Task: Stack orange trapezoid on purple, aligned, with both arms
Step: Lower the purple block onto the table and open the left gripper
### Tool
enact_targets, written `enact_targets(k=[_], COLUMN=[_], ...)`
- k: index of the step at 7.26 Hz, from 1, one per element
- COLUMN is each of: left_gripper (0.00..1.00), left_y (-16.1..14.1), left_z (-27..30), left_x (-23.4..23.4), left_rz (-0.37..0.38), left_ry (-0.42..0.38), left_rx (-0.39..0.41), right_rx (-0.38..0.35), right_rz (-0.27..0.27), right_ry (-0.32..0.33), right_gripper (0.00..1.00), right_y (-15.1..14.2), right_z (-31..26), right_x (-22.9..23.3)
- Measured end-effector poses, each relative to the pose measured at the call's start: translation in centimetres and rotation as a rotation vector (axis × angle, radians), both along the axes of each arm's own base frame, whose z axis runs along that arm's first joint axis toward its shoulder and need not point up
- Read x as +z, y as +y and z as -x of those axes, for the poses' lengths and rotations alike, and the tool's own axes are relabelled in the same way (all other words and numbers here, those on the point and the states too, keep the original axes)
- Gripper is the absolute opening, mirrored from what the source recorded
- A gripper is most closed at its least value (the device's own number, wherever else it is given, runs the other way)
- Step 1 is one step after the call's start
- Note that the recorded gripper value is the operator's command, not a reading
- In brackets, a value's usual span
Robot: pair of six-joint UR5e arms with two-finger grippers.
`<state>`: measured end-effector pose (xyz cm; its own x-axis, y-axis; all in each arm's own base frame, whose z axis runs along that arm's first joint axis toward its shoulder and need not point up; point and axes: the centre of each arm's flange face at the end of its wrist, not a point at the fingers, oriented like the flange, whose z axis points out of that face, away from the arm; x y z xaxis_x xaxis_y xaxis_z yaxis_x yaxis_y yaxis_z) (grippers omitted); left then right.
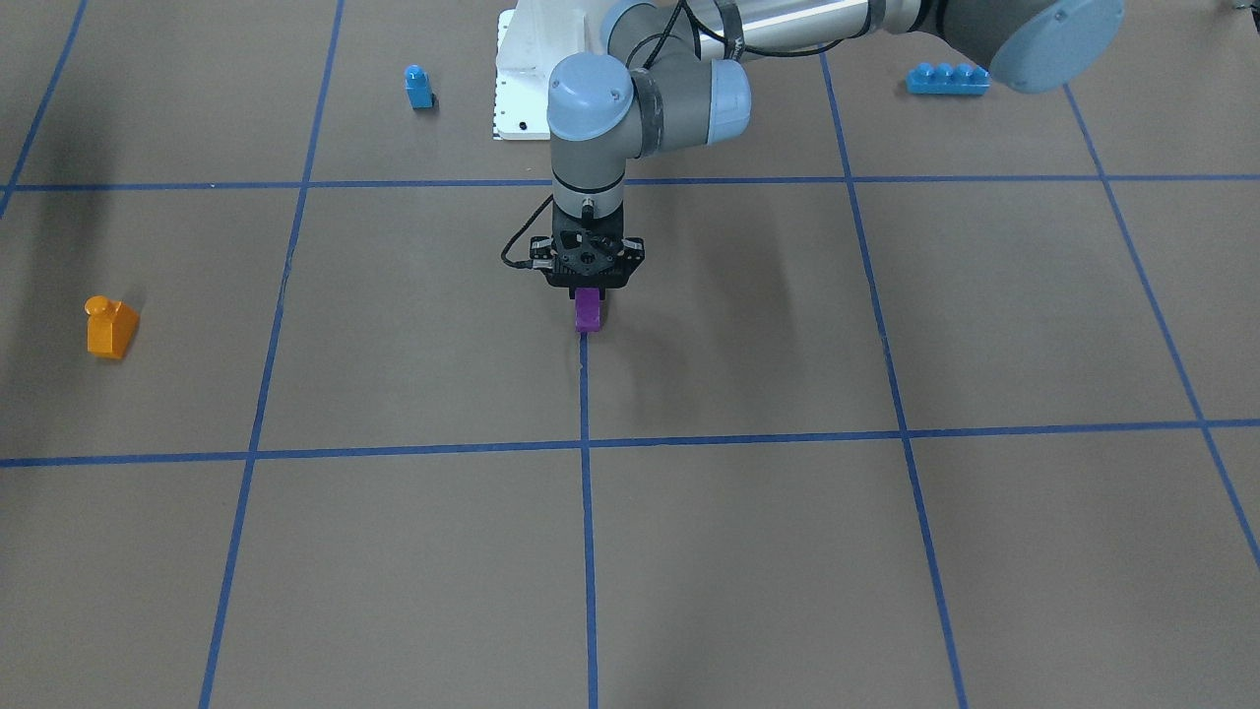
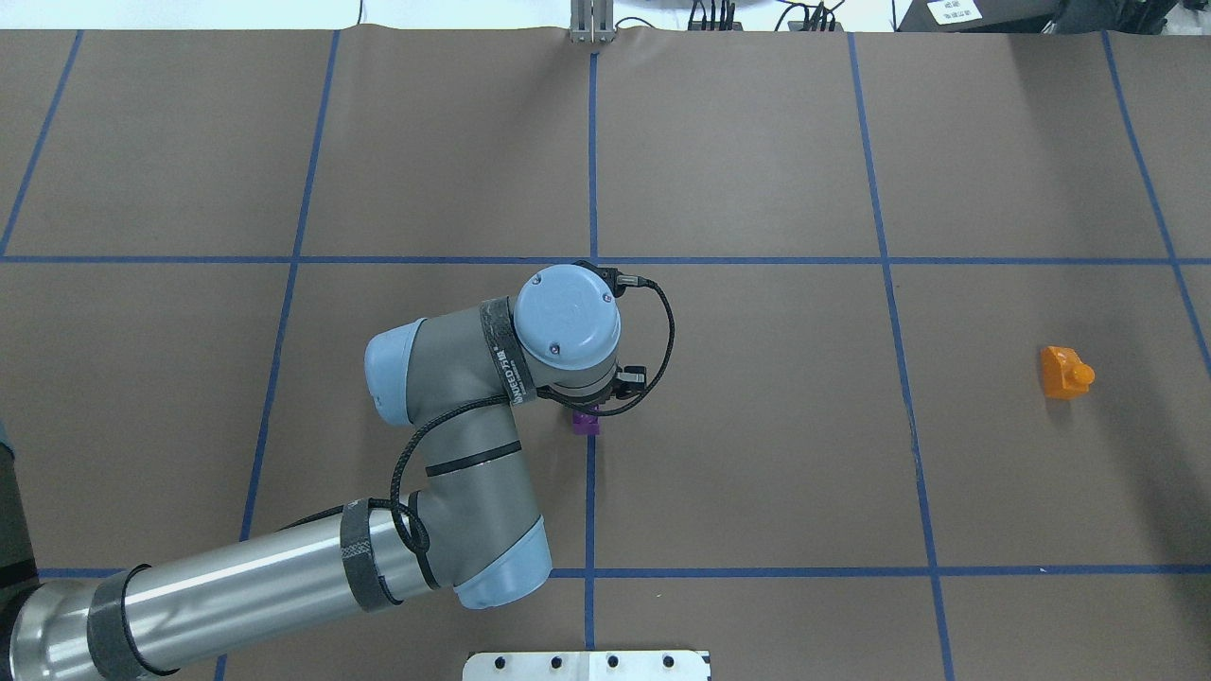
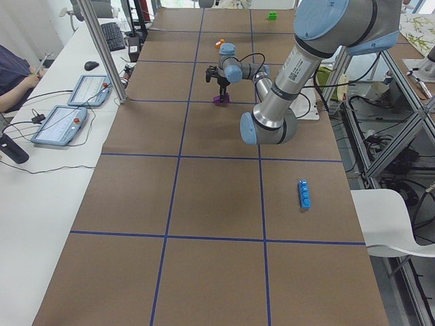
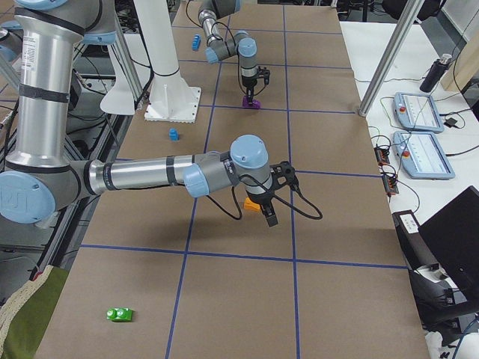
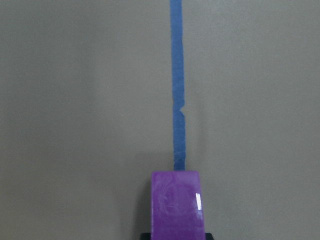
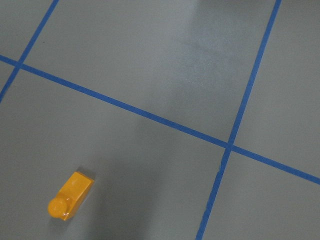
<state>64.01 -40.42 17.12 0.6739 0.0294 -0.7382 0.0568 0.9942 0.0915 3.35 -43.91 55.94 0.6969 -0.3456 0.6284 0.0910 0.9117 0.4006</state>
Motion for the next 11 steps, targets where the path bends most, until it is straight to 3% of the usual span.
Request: enact_targets(k=[9,11], left_gripper=[0.0,0.07], left_y=[-0.04,-0.04], left_z=[-0.35,-0.37], left_x=[0.1,0.04], left_rz=[-0.006,-0.008], left_ry=[-0.004,-0.004], left_rx=[0.008,0.01], right_rx=[0.001,0.001], right_rz=[0.001,0.001], right_ry=[0.003,0.003], right_gripper=[1.0,1.0], right_y=[-0.06,-0.07], right_z=[-0.02,-0.02], right_x=[0.01,0.02])
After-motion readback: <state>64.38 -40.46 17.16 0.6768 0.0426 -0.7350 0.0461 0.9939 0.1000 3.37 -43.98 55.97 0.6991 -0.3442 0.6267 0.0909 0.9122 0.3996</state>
